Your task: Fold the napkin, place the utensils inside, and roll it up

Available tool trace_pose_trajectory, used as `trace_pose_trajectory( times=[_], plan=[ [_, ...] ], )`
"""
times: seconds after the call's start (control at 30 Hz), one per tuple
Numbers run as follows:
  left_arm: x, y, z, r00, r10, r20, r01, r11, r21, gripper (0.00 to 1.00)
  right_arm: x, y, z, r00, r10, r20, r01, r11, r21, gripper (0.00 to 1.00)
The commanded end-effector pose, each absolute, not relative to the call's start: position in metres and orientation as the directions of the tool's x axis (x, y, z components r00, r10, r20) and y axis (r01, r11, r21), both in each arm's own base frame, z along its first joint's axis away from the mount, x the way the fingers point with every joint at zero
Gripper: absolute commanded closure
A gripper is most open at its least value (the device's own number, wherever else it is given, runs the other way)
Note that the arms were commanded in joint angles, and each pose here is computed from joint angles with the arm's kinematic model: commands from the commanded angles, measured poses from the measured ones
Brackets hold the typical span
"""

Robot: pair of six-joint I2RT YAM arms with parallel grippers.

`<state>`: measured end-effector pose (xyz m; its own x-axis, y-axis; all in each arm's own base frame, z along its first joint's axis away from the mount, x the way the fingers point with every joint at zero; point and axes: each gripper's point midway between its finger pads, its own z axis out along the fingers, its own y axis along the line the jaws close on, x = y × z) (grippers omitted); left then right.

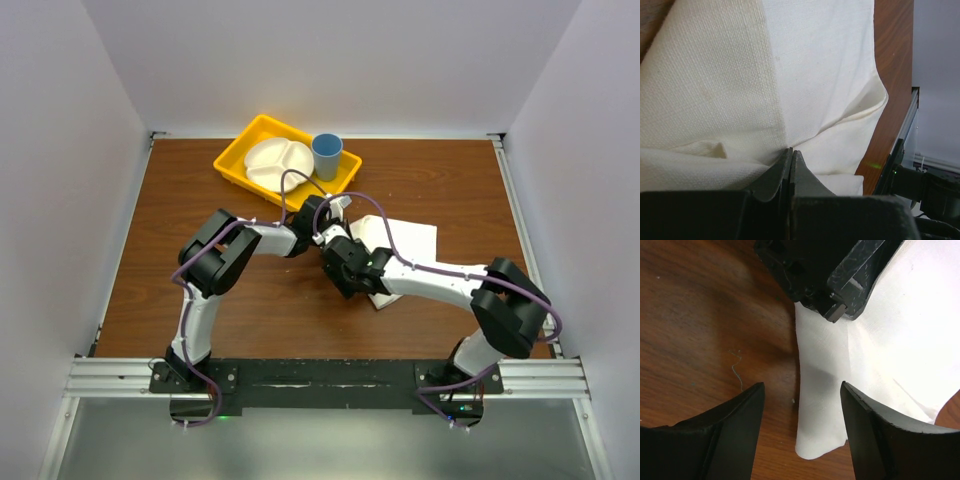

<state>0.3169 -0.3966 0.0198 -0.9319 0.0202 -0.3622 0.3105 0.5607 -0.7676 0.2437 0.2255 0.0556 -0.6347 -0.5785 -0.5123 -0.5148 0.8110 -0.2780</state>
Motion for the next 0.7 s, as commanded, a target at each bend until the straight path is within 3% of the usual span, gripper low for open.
trace_pose_trajectory(
  times=[0.0,0.67],
  plan=[
    [0.273,-0.36,-0.053,-0.986,0.077,-0.15,0.159,0.717,-0.678,1.0,0.262,0.226,0.059,-0.585,-0.621,-0.522,-0.49,0.783,-0.382,0.35],
    [0.274,-0.35,-0.058,-0.988,0.079,-0.131,0.148,0.719,-0.679,1.0,0.262,0.203,0.014,-0.639,-0.679,-0.361,-0.466,0.716,-0.52,0.48]
  ],
)
